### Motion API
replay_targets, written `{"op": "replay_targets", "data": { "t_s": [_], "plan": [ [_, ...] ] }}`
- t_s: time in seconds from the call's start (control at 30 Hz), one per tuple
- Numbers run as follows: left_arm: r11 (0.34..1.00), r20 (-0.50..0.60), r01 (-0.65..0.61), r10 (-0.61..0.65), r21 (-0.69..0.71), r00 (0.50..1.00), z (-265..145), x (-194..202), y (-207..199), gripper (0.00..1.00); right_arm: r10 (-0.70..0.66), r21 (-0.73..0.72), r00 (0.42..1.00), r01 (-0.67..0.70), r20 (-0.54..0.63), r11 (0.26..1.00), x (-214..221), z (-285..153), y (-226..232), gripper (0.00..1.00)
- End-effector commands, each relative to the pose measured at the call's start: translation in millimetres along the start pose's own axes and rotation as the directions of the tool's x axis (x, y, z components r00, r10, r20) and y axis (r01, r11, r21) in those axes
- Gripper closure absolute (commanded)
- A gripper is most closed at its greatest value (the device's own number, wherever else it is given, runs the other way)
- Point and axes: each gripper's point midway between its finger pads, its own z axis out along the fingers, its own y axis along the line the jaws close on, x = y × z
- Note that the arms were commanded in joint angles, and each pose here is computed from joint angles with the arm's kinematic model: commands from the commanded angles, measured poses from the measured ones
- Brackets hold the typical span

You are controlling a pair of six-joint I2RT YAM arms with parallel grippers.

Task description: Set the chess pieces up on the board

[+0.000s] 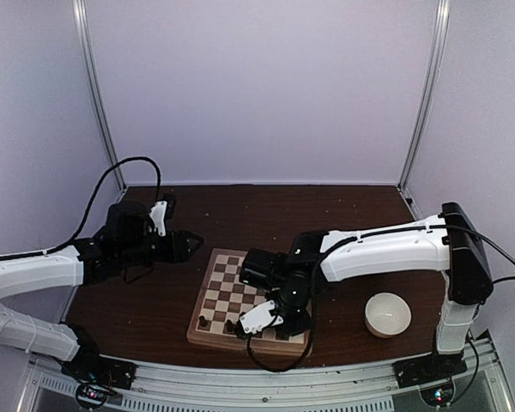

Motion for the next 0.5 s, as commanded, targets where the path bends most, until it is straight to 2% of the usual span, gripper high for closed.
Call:
{"op": "replay_targets", "data": {
  "t_s": [0.0, 0.17, 0.3, 0.47],
  "plan": [
    [1.0, 0.018, 0.0, 0.0, 0.016, 1.0, 1, -3, -1, 0.44, 0.012, 0.028, 1.0, -0.012, -0.006, 1.0, -3, -2, -8, 0.76],
    [1.0, 0.014, 0.0, 0.0, 0.015, 1.0, 2, -2, -1, 0.44, 0.024, 0.025, 1.0, -0.024, 0.021, 0.999, -9, -11, -8, 0.71],
    [1.0, 0.007, -0.009, 0.009, 0.013, 1.0, 3, -2, -1, 0.44, 0.023, 0.029, 0.998, -0.025, 0.063, 0.999, -17, -34, -8, 0.66],
    [0.998, -0.033, -0.057, 0.057, -0.008, 0.998, 5, 3, 2, 0.44, 0.101, 0.063, 0.977, -0.115, 0.189, 0.991, -22, -77, -33, 0.6]
  ]
}}
